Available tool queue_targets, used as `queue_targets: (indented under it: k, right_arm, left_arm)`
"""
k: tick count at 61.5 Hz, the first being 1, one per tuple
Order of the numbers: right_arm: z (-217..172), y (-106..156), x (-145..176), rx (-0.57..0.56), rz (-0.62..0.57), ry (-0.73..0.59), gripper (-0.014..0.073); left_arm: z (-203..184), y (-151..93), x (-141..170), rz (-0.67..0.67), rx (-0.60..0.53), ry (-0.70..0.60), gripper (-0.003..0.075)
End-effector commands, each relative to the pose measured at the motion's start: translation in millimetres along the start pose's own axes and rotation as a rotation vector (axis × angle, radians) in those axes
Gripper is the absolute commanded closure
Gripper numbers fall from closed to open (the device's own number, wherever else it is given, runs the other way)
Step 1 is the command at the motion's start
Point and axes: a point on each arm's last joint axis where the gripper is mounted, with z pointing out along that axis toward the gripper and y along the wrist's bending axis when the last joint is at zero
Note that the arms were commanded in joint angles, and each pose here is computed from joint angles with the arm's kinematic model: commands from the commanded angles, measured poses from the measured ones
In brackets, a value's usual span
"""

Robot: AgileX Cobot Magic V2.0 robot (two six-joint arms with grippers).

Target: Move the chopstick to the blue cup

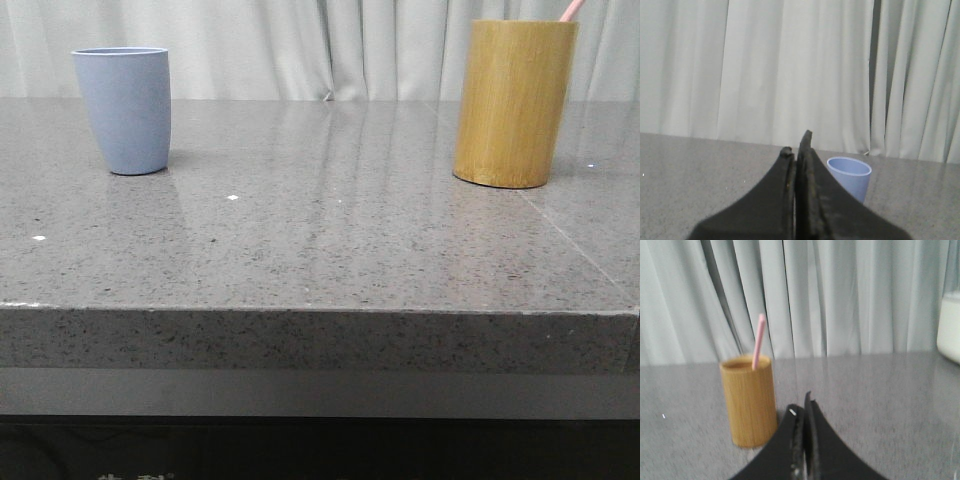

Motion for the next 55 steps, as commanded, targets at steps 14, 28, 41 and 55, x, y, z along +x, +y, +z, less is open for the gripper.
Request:
queue_targets:
  k: [14,28,41,55]
  right_arm:
    - [5,13,-92,0.006,-0.021,-0.003,0.0662]
    - [49,13,-97,0.032,-0.024,0.219,0.0662]
    - [80,10,-76,0.055,-0.022,0.404,0.0662]
    - [101,6,-56,0.057,-0.104,0.575,0.0661]
  left_arm:
    - [26,-8,-87,-0.004,0.005,0.109,0.0739]
    - [65,-9,-90,-0.005,-0.005,0.3,0.0739]
    - [90,-7,-75,-0.007,-0.013,0.396,0.0739]
    - [110,-6,-62,-0.009,-0.02,0.473,0.0739]
